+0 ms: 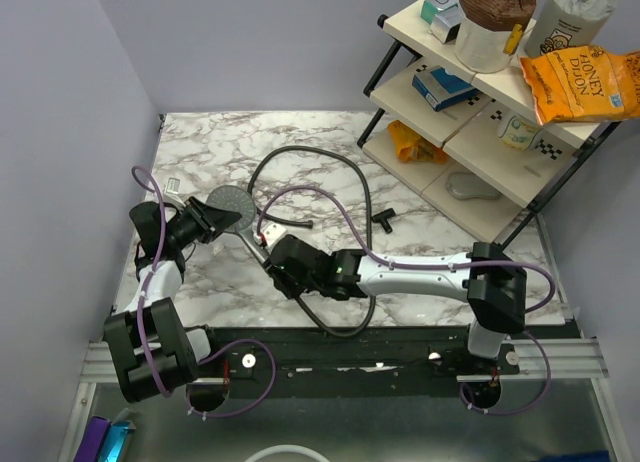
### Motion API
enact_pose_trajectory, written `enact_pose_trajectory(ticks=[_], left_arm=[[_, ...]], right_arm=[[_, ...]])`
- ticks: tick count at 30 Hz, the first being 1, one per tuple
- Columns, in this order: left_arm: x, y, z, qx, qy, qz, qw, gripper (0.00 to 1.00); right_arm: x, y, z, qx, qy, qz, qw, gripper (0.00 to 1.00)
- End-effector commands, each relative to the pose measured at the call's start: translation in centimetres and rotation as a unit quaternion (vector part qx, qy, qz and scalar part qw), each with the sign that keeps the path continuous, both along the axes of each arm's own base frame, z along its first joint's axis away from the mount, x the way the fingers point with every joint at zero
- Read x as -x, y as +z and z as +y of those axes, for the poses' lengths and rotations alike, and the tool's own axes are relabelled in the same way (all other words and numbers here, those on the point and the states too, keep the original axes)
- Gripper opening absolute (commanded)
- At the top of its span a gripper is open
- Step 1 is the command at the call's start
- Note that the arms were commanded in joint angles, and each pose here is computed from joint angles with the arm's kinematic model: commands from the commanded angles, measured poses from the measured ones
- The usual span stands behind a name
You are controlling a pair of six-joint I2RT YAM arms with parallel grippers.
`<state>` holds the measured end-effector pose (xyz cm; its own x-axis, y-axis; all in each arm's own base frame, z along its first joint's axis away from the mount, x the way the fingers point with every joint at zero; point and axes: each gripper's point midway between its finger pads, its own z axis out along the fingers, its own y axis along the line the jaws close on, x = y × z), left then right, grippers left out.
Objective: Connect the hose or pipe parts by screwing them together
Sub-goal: Install the bathroom fixture on the pipeline.
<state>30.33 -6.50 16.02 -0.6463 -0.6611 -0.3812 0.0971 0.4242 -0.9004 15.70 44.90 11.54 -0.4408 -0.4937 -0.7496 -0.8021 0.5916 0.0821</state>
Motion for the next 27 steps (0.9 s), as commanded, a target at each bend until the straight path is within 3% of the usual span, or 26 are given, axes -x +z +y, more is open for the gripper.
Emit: enact_pose_trajectory(ticks=[1, 7, 8, 15, 20, 23, 24, 27], left_arm=[[2.0, 1.2, -2.4, 0.032, -0.067, -0.009, 0.997, 0.0], [2.2, 1.7, -2.5, 0.038, -0.071, -0.018, 0.997, 0.0], [2.1, 1.8, -2.5, 0.038, -0.07, -0.019, 0.997, 0.0], [2.2, 1.8, -2.6, 0.04, -0.071, -0.019, 0.997, 0.0], [2.2, 2.2, -2.6, 0.043, -0.073, -0.023, 0.996, 0.0], [2.3, 2.3, -2.6, 0.041, -0.073, -0.028, 0.996, 0.0], [2.3, 2.3, -2.7, 0.042, -0.074, -0.026, 0.996, 0.0], [2.2, 2.3, -2.4, 0.042, -0.068, -0.026, 0.996, 0.0]], right_arm=[[1.4, 7.0, 5.3, -0.192, 0.074, 0.045, 0.978, 0.15], [2.5, 8.6, 4.5, -0.299, 0.135, 0.139, 0.934, 0.15], [3.4, 10.0, 4.7, -0.333, 0.165, 0.163, 0.914, 0.15], [3.7, 10.2, 4.1, -0.403, 0.212, 0.252, 0.854, 0.16], [3.5, 8.8, 3.6, -0.439, 0.205, 0.296, 0.823, 0.25], [2.5, 7.7, 3.2, -0.445, 0.182, 0.303, 0.823, 0.45], [2.2, 7.0, 2.8, -0.442, 0.17, 0.306, 0.826, 0.61], [1.1, 6.0, 1.8, -0.43, 0.138, 0.299, 0.841, 0.78]])
